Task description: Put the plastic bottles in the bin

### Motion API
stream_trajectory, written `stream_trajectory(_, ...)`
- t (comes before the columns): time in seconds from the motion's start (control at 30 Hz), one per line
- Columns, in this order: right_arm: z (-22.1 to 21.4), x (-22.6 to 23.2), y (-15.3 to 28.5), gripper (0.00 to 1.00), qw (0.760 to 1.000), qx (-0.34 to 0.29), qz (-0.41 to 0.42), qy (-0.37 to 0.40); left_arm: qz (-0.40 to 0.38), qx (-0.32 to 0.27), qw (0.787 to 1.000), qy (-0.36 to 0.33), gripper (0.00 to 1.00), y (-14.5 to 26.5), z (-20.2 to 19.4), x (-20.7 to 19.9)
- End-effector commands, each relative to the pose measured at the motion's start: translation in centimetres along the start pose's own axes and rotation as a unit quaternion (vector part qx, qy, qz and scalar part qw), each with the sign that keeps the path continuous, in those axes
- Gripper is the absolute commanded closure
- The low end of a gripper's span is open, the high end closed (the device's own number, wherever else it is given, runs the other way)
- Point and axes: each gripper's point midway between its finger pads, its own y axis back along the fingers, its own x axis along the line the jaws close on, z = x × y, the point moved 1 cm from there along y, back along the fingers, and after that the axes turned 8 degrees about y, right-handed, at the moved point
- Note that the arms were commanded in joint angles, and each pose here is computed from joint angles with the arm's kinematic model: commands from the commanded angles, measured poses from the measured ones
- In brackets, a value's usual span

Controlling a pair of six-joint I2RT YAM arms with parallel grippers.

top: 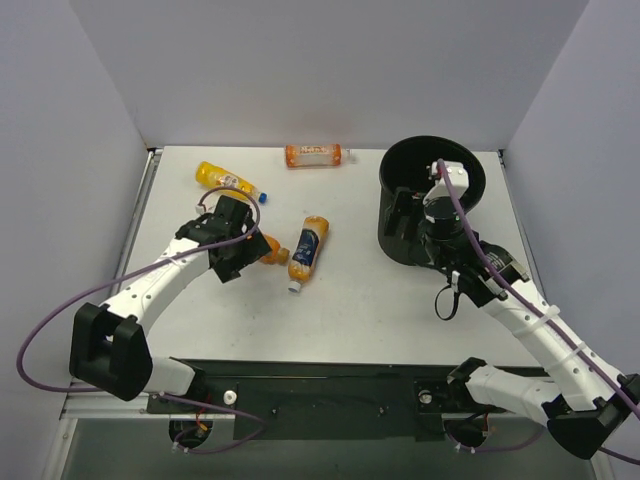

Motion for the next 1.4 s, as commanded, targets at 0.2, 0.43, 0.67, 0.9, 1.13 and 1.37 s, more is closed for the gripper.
stream_trajectory(0.2, -1.6, -2.1, 1.5, 0.18, 0.999, 0.009, -0.041, -0.008, -0.125, -0.058, 0.981, 0.136, 0.03, -4.3, 5.7, -3.9)
stream_trajectory(0.43, -2.6, -2.9, 1.9, 0.18, 0.998, 0.016, -0.055, -0.012, -0.130, -0.065, 0.978, 0.150, 0.03, -6.4, 6.8, -5.3)
stream_trajectory(0.67, -3.5, -3.0, 2.0, 0.19, 0.998, 0.033, -0.056, -0.015, -0.103, -0.055, 0.979, 0.166, 0.03, -9.1, 6.4, -4.7)
stream_trajectory(0.9, -3.7, -2.8, 2.3, 0.19, 0.998, 0.041, -0.053, -0.012, -0.100, -0.051, 0.978, 0.174, 0.17, -10.9, 6.3, -5.7)
stream_trajectory(1.13, -1.9, -2.2, 3.9, 0.20, 0.998, 0.035, -0.044, 0.009, -0.135, -0.043, 0.983, 0.116, 0.30, -8.6, 6.1, -6.4)
stream_trajectory(1.37, 0.5, 4.9, 4.3, 0.20, 0.997, 0.016, 0.063, 0.045, -0.217, -0.052, 0.974, 0.029, 0.36, -0.8, 7.6, -9.7)
